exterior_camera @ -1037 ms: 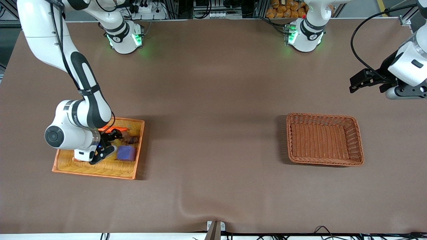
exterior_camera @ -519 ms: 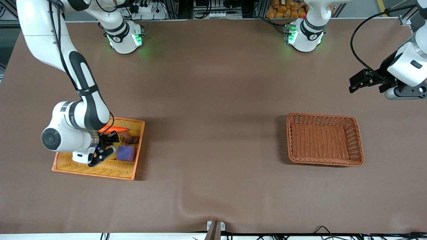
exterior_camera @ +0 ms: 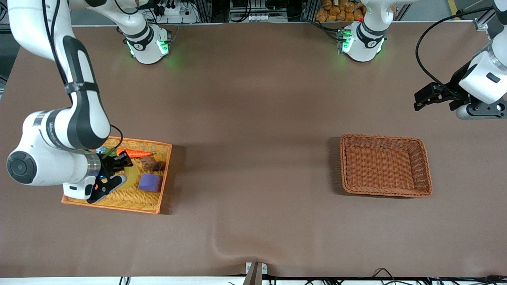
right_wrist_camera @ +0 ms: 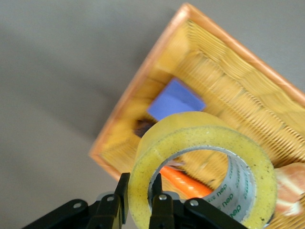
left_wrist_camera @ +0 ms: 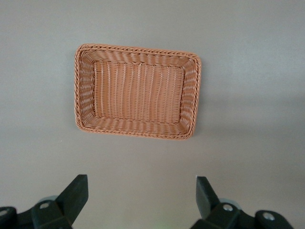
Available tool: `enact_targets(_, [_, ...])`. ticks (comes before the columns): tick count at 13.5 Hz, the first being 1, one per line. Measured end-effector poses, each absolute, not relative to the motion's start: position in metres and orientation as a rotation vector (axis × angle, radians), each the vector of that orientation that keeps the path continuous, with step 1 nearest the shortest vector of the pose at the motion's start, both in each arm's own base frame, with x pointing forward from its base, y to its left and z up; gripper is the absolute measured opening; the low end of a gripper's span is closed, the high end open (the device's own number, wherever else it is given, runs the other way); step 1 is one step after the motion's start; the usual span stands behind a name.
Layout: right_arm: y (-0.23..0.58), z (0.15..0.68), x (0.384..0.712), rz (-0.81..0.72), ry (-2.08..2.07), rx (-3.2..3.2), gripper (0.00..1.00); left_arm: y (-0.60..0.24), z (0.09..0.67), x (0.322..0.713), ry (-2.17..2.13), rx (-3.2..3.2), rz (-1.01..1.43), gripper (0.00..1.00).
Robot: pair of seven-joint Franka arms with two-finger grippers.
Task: Transfer tape with both arms
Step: 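Lift the tape roll with the right gripper and carry it mid-table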
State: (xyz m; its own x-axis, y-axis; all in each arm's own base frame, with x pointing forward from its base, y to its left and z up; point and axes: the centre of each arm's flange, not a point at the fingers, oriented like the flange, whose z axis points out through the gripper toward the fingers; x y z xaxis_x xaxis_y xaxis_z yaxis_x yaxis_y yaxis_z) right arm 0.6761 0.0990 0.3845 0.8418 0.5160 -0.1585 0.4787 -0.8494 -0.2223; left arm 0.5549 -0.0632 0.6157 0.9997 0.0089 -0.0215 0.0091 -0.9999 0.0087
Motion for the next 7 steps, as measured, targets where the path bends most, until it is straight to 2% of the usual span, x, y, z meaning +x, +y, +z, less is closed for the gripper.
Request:
enact_targets(4, [0.268,0.4,0.629,0.344,-0.662,-2.93,0.22,-0.063,0.615,0.555,0.014,3.133,-0.035,1.0])
enact_targets(7, [0.394,0.394,0.578,0.231,-0.514,-2.984,0.22,-0.063,0.615,0.555,0.014,3.133,-0.037,1.0])
